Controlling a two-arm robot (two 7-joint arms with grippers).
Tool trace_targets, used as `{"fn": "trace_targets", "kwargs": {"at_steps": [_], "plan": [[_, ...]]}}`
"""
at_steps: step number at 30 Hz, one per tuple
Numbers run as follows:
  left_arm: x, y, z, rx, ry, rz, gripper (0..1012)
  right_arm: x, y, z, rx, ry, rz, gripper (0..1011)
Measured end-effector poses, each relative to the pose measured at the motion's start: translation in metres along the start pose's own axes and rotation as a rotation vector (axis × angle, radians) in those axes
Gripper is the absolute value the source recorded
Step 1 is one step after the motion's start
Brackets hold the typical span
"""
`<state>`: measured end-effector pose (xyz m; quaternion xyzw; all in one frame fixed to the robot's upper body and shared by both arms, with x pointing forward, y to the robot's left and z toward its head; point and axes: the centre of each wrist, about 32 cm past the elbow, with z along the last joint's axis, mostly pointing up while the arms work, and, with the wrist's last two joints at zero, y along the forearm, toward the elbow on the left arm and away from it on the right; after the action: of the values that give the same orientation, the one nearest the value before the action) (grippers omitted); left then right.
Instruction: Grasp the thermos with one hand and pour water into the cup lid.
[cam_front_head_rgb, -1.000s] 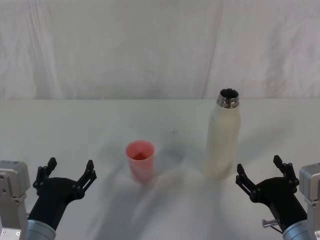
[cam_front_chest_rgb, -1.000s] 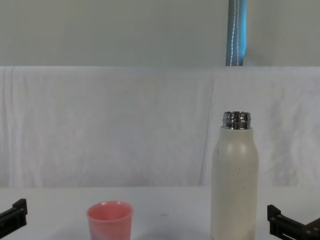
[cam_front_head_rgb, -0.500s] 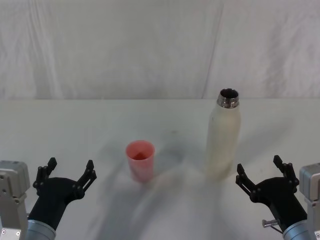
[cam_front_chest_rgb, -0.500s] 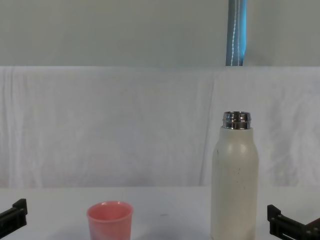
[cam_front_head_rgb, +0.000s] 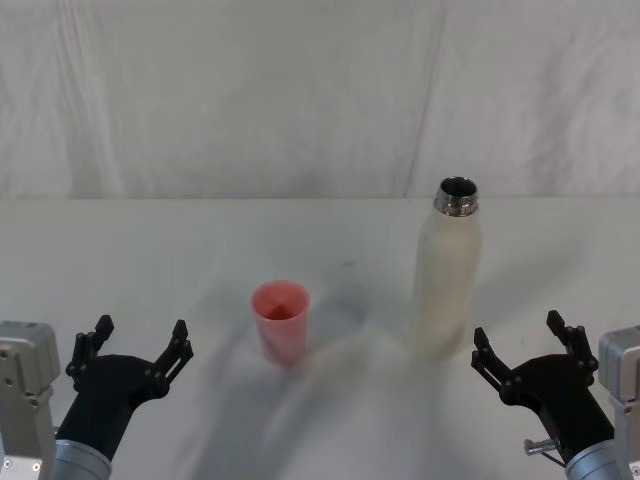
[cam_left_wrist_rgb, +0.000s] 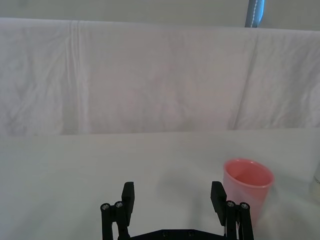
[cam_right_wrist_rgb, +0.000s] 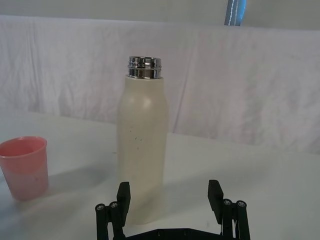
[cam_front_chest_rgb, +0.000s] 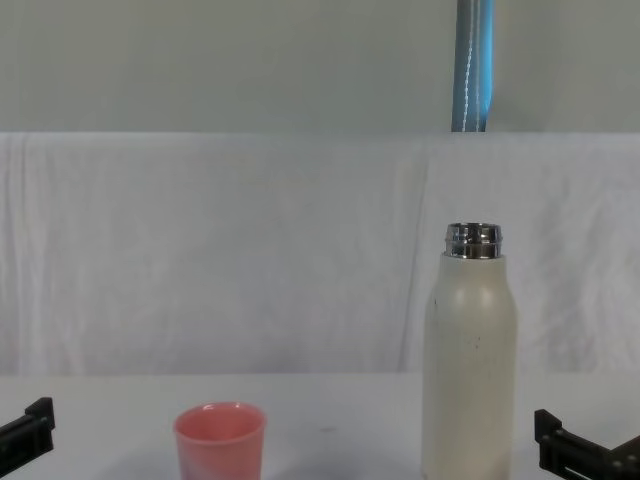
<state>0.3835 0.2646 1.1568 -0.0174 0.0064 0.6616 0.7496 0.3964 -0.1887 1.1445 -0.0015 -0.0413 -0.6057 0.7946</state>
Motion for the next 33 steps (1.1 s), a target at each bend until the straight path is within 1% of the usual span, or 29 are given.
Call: {"fn": "trace_targets", "kwargs": {"at_steps": [17,18,21,27,33], "plan": [[0.0,0.0,0.0,0.0,0.0,0.0,1001,0.0004,0.0,0.0,0.001,0.004,0.003,1001],[0.0,0.0,0.0,0.0,0.0,0.0,1001,0.002,0.001,0.001,0.004,0.021,0.008,1001],[0.0,0.0,0.0,0.0,0.0,0.0,1001,0.0049,0.003,0.003,0.01,0.04,0.016,1001],[0.0,0.0,0.0,0.0,0.0,0.0,1001,0.0117,0.007,0.009,0.02,0.091,0.035,1001],[0.0,0.0,0.0,0.0,0.0,0.0,1001,0.0185,0.01,0.014,0.026,0.107,0.052,1001]]}}
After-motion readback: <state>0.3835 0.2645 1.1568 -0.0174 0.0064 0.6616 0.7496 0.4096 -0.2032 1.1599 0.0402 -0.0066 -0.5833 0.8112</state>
